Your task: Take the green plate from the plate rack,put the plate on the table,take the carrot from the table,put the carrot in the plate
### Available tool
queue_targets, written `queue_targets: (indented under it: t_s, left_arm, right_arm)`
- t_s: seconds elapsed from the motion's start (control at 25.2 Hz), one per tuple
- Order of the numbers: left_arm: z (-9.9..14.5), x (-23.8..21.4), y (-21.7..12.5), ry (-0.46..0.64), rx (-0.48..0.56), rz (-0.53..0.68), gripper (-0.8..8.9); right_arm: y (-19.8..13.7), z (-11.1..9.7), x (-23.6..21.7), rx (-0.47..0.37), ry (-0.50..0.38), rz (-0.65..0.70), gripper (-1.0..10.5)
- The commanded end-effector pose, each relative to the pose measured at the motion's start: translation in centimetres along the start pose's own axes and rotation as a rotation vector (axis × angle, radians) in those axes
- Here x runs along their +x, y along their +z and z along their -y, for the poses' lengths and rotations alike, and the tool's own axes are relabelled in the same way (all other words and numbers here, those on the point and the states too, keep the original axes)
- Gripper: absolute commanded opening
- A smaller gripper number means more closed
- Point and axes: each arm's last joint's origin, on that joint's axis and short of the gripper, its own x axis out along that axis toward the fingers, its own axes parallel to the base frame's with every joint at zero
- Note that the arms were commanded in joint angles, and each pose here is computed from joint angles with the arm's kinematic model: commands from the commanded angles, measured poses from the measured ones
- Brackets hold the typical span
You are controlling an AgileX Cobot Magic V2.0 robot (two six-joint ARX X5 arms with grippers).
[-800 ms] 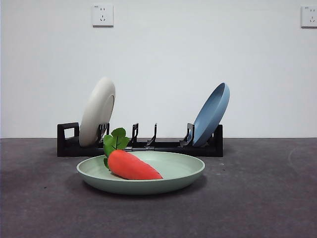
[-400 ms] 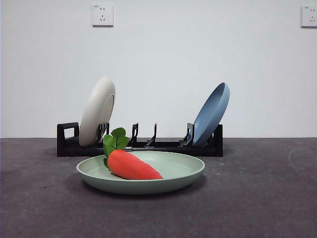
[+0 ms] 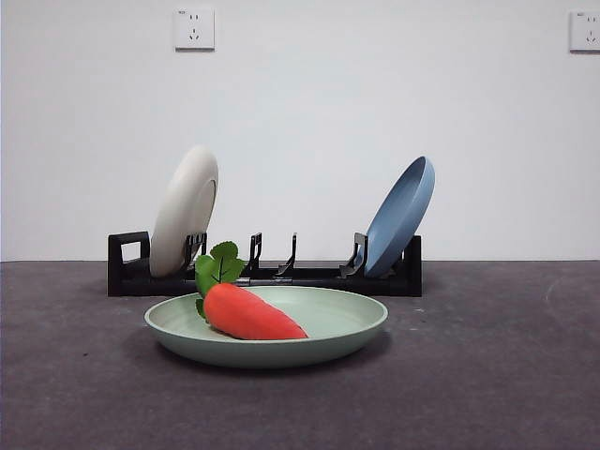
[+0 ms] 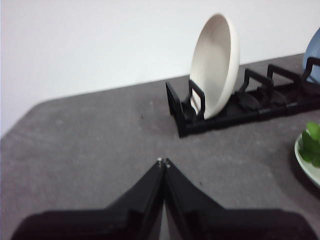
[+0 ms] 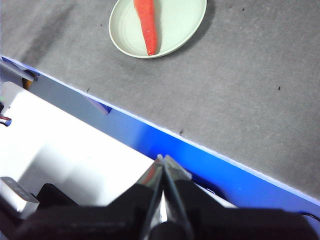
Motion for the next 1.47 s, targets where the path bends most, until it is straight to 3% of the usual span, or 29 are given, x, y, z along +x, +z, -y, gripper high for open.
queue_targets:
  t_s: [0.04,0.2,1.11,1.15,1.31,1.47]
  left_arm:
    - [0.06,0.09,-0.82,0.000,-0.022,-0.046,-0.03]
    - [0.13,0.05,-1.35,-0.004,-0.022,-0.102,-0.03]
    - [0.12,0.06,-1.28,-0.005,-0.024,-0.095,-0.03]
    - [0.12,0.06,-1.28,-0.005,-0.024,-0.095,-0.03]
    - [0.12,0.06,-1.28,-0.005,-0.024,-0.095,-0.03]
    - [0.12,0.06,-1.28,-0.004,-0.024,-0.095,-0.03]
  right_arm:
    - [-0.10,0.05,0.10,0.005,-0.005,-0.010,0.0]
    - [-0.10,0.05,0.10,0.005,-0.005,-0.010,0.0]
    - [-0.10,0.05,0.10,0.004,-0.005,-0.010,0.0]
    - [-0.10,0.07,0.10,-0.011,-0.013,-0.009,0.0]
    - [0.06,0.57,0.03,-0.138,-0.189,0.037,0.0]
    - [0.00,0.73,-0.08,-0.132,-0.237,0.051,0.0]
